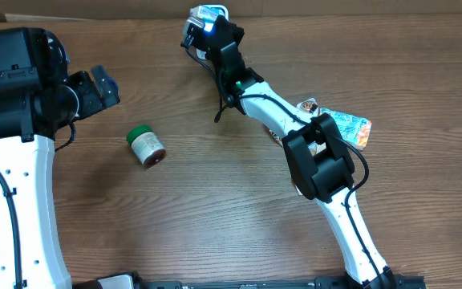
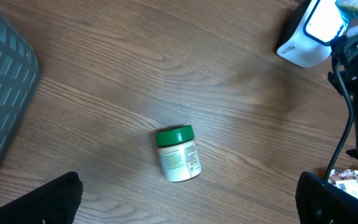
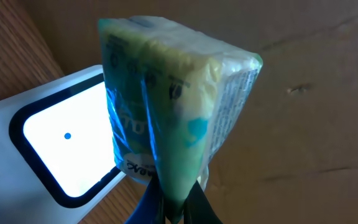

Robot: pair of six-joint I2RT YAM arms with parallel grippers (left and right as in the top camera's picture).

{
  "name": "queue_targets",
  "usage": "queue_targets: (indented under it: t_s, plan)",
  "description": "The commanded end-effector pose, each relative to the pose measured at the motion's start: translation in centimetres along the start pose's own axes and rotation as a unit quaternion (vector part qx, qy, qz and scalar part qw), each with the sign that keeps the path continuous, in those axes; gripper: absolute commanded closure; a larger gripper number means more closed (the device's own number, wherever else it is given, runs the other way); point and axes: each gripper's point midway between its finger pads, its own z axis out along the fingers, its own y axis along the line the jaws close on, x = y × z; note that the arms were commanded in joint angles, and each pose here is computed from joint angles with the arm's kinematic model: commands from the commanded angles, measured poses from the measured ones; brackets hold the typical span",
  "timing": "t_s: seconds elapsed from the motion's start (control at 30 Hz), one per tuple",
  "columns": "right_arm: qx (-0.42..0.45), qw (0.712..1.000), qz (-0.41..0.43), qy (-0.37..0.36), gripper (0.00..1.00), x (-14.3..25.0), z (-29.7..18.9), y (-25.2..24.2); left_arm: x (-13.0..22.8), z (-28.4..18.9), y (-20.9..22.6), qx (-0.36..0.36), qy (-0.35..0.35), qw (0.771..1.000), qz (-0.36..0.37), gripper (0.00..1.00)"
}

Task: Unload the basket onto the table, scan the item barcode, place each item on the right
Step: 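Hold the green tube in front of the white scanner, then carry the green tube right and drop it by the other items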

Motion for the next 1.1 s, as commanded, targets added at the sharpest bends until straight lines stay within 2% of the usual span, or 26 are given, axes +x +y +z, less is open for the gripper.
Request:
queue_targets:
  t_s: [0.0,0.43,0.57,0.73,0.8,0.87,0.93,0.97,1.07]
  plan:
    - [-0.002,1.0,0.0,-0.006,0.96,-0.1,0.2,0.3,-0.5,-0.8,0.1,0.0,-0.014,1.0,0.002,0.0]
    - [-0.046,0.999,-0.023,0.011,0.96,-0.4,-1.1,1.2,-0.5,-0.8,0.1,0.0,-0.014,1.0,0.002,0.0]
    - [-0.051,0.997,0.051,0.0,0.96,-2.9,-3.4,-1.7,-0.5,-0.8,0.1,0.0,-0.014,1.0,0.002,0.0]
    - [-0.119,0.986,0.117,0.002,0.96,-5.2,-7.6,-2.8,-0.5,-0.8,0.1,0.0,-0.014,1.0,0.002,0.01]
    - [-0.169,0.97,0.176,0.006,0.96,-5.8,-9.8,-2.8,-0.5,-0.8,0.1,0.0,-0.014,1.0,0.002,0.0]
    - [-0.223,0.94,0.258,0.023,0.96,-6.2,-12.3,-2.7,-0.5,-0.8,0.1,0.0,-0.014,1.0,0.002,0.0]
    - [-0.279,0.896,0.341,0.051,0.96,-6.4,-15.0,-2.4,-0.5,-0.8,0.1,0.0,-0.014,1.0,0.002,0.01]
    - [-0.336,0.842,0.41,0.102,0.96,-5.7,-17.7,-1.7,-0.5,-0.8,0.1,-0.001,-0.014,1.0,0.002,0.0]
    - [-0.391,0.791,0.434,0.184,0.96,-3.2,-20.9,-0.1,-0.5,-0.8,0.1,0.0,-0.014,1.0,0.002,0.0]
